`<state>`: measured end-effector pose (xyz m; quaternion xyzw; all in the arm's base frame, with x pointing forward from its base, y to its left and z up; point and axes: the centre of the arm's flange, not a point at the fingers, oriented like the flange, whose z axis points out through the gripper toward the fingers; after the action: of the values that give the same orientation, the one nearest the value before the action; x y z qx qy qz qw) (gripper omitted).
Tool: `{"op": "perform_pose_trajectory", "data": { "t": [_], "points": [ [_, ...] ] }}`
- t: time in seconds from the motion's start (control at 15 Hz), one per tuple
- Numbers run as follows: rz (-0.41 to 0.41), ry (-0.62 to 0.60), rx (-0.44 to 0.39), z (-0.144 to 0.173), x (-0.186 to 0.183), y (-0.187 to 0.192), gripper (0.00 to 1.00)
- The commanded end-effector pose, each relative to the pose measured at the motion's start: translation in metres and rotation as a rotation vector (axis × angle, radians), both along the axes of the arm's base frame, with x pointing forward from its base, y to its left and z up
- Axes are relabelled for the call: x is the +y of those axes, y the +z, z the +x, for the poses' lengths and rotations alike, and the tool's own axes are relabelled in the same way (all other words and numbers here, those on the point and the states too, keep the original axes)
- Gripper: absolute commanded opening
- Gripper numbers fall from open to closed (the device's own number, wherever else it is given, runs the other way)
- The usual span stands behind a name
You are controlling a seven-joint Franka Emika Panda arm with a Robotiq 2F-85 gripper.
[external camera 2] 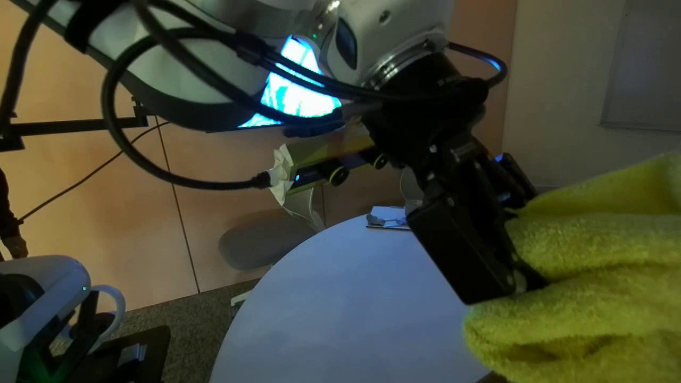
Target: Put the black marker on the towel, fold the towel twice then place it inside the box
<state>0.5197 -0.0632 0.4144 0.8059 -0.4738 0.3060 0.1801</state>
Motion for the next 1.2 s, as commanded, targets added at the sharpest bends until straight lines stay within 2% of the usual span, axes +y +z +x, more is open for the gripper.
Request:
{"op": "perform_pose_trajectory", "data": {
  "t": [0.0,0.07,0.13,0.27,0.53,0.6,0.87,1.13],
  "points": [
    [-0.012,-0.113,0.015,0.000,-0.015,-0.017,0.25],
    [-0.010,-0.131,0.027,0.001,-0.020,-0.022,0.36],
    [-0.011,-0.151,0.034,0.001,-0.023,-0.027,0.54],
    [-0.007,-0.178,0.048,0.002,-0.029,-0.036,0.66],
    [-0.001,-0.197,0.065,0.002,-0.031,-0.046,0.97],
    [-0.001,-0.197,0.065,0.002,-0.031,-0.046,1.00],
    [0.002,-0.139,0.048,-0.007,-0.011,-0.033,1.00],
    [0.021,0.054,0.024,-0.024,0.048,0.000,1.00]
  ]
}}
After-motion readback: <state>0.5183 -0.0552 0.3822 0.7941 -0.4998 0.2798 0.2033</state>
